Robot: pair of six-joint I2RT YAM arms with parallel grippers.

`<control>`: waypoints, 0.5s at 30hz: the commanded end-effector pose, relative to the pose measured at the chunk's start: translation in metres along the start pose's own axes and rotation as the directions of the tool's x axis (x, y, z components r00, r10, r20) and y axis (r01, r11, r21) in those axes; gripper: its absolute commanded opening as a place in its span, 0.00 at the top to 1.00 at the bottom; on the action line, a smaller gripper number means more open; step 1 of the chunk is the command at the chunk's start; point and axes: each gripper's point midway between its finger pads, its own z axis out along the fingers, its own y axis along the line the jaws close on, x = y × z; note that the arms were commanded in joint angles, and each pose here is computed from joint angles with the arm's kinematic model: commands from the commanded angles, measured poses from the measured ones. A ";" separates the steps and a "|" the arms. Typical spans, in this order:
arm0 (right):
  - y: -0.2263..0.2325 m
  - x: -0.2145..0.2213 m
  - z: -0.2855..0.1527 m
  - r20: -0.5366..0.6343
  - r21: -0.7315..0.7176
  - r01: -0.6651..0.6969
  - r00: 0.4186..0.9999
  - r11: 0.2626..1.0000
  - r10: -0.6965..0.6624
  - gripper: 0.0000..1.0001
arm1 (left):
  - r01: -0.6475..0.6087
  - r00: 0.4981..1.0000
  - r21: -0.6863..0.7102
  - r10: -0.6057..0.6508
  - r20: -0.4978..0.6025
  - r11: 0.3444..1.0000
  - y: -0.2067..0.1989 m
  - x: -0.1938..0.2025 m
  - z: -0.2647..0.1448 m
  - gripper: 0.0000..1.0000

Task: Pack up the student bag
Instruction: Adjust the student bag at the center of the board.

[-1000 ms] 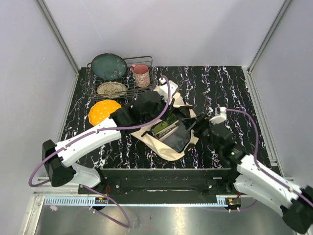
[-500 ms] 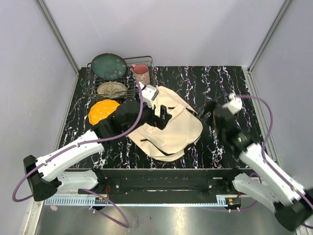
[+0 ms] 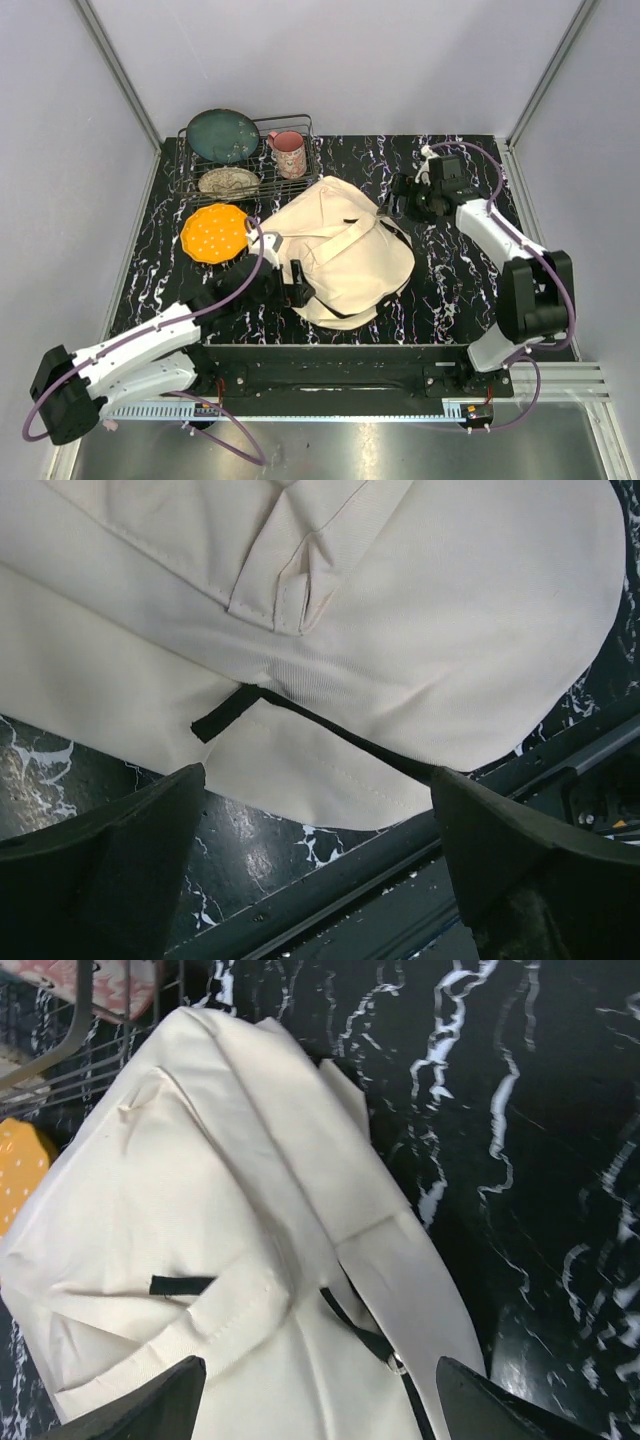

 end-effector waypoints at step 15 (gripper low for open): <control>0.006 -0.021 0.097 -0.158 -0.348 -0.114 0.986 0.930 0.061 0.05 | 0.261 0.958 0.267 -0.283 0.046 0.928 -0.003 -0.001 0.021 0.01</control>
